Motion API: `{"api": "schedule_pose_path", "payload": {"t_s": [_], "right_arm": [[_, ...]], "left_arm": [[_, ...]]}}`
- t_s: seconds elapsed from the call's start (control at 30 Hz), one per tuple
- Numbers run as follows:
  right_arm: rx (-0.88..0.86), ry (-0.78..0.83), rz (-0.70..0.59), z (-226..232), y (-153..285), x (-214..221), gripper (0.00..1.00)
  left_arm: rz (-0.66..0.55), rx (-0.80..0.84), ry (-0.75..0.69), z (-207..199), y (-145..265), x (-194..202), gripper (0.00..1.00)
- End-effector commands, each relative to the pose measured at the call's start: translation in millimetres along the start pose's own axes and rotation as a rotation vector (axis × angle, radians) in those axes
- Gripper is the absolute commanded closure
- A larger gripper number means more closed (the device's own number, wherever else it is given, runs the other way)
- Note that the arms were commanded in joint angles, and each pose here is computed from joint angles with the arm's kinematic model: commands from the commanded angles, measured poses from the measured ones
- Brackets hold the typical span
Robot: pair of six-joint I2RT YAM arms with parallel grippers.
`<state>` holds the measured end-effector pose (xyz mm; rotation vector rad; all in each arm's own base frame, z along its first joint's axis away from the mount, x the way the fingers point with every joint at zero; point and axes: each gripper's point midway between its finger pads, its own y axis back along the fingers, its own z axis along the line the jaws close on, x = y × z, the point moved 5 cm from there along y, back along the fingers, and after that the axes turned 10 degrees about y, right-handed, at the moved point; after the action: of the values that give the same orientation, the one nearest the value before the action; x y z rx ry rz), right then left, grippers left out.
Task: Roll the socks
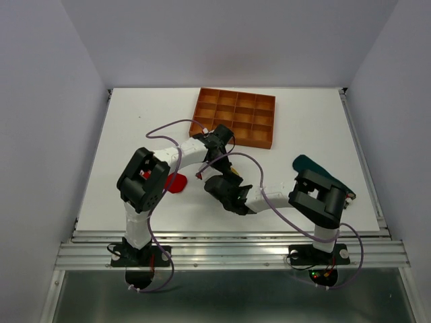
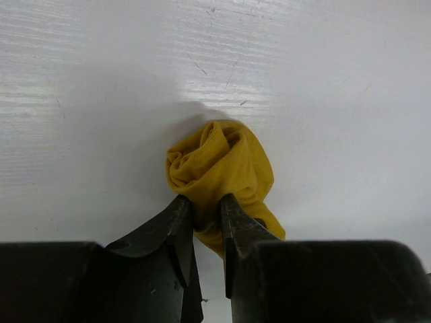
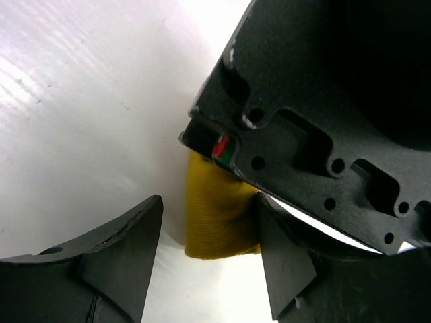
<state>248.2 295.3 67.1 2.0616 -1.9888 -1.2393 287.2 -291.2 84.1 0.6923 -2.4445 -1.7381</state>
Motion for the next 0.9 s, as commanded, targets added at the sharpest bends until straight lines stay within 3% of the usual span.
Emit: {"api": "schedule_pose_path", "payload": {"t_s": [0.0,0.33,0.73,0.87], "right_arm": [[0.016,0.104,0.119,8.4,-11.0,25.7,0.37],[-0.042,0.113,0.198,20.0,-18.7,45.6,0.43],[-0.130,0.091,0.261,23.6,-23.3,60.2,0.70],[-0.166,0.034,0.248,20.7,-22.5,58.9,0.80]], "left_arm": [[0.067,-0.181,-0.065,36.5,-17.2,20.0,1.00],[0.072,-0.184,-0.090,35.6,-17.8,18.8,1.00],[0.107,-0.138,-0.097,28.1,-11.8,12.8,0.99],[0.083,-0.100,-0.089,24.3,-3.2,0.2,0.89]]}}
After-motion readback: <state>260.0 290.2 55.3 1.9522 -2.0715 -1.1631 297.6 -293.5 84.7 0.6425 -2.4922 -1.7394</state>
